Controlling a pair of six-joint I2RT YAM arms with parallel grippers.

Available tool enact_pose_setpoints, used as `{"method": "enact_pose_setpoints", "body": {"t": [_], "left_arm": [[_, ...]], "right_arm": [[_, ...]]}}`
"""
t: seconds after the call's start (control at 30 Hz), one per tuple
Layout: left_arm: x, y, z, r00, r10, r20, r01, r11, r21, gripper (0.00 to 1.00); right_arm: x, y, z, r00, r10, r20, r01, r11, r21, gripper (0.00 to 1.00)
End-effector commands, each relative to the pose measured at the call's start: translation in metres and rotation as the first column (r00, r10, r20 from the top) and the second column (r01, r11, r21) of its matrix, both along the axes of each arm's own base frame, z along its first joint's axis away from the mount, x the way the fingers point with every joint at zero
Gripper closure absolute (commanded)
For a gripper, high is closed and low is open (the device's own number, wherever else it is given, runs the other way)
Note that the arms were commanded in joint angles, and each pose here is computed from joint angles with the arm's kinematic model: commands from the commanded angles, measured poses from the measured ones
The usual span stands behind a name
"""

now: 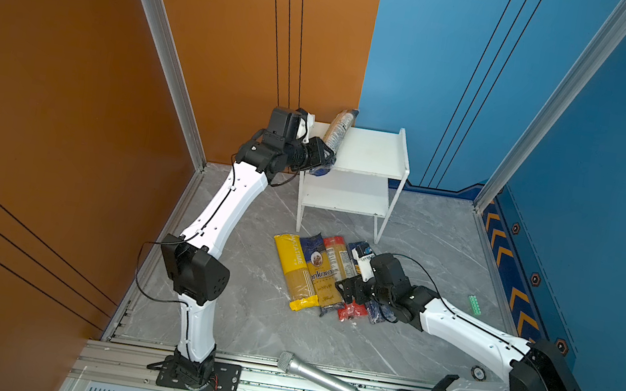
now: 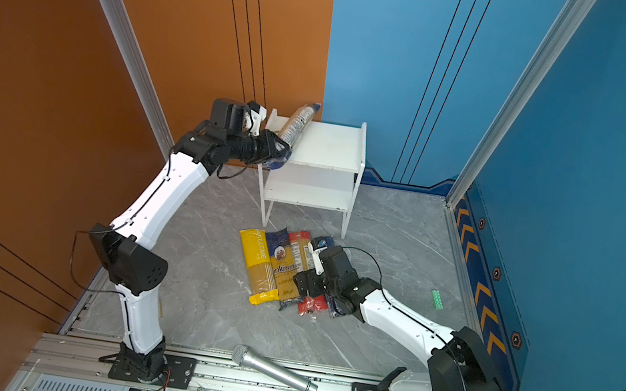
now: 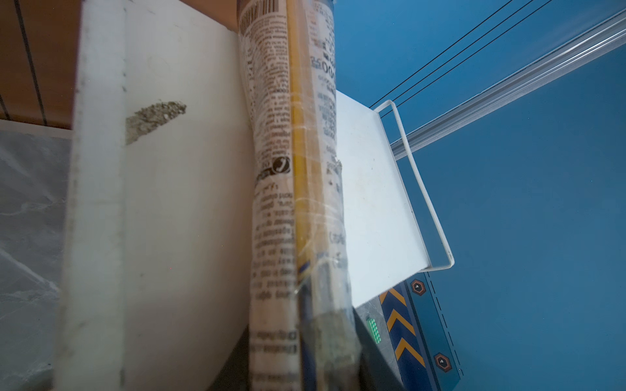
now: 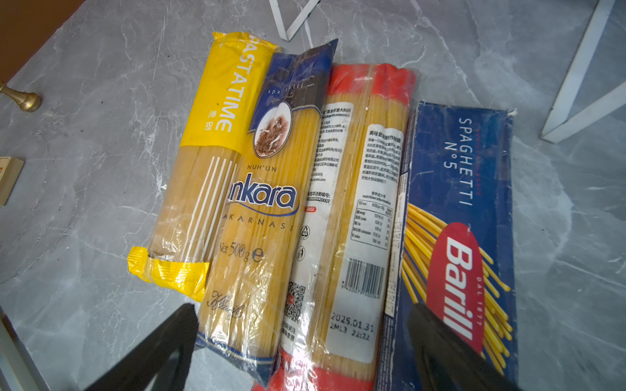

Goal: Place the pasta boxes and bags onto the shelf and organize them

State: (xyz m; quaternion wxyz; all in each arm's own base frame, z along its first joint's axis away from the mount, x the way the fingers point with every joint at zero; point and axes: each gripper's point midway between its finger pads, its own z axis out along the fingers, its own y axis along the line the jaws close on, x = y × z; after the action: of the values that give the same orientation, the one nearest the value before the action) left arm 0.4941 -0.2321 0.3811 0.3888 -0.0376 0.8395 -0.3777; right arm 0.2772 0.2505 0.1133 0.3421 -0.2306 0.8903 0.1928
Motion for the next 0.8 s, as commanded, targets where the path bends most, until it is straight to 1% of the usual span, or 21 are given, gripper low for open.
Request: {"method": "enact_pose_setpoints", "body": {"t": [0.0, 0.37, 0.5, 0.77], "left_arm": [[0.006, 0.006, 0.032, 0.988, 0.028, 0.151, -0.031, 0.999, 0.018, 0.67], [0.000, -0.002, 0.027, 0.983, 0.045, 0.177, -0.062, 0.994, 0.093, 0.68], [-0.004, -0.004, 0.026, 0.979, 0.059, 0.196, -0.090, 0.984, 0.153, 0.68], [-0.011, -0.002, 0.030, 0.966, 0.089, 0.241, -0.155, 0.949, 0.274, 0.68]], "right_arm": [[0.001, -0.005, -0.003, 1.000, -0.023, -0.002, 0.023, 1.000, 0.001, 0.05], [0.001, -0.005, -0.003, 1.000, -0.024, -0.004, 0.024, 1.000, 0.003, 0.05], [0.001, -0.006, -0.003, 1.000, -0.026, -0.004, 0.026, 1.000, 0.003, 0.05], [0.000, -0.007, -0.004, 1.000, -0.026, -0.003, 0.026, 1.000, 0.003, 0.05]]}}
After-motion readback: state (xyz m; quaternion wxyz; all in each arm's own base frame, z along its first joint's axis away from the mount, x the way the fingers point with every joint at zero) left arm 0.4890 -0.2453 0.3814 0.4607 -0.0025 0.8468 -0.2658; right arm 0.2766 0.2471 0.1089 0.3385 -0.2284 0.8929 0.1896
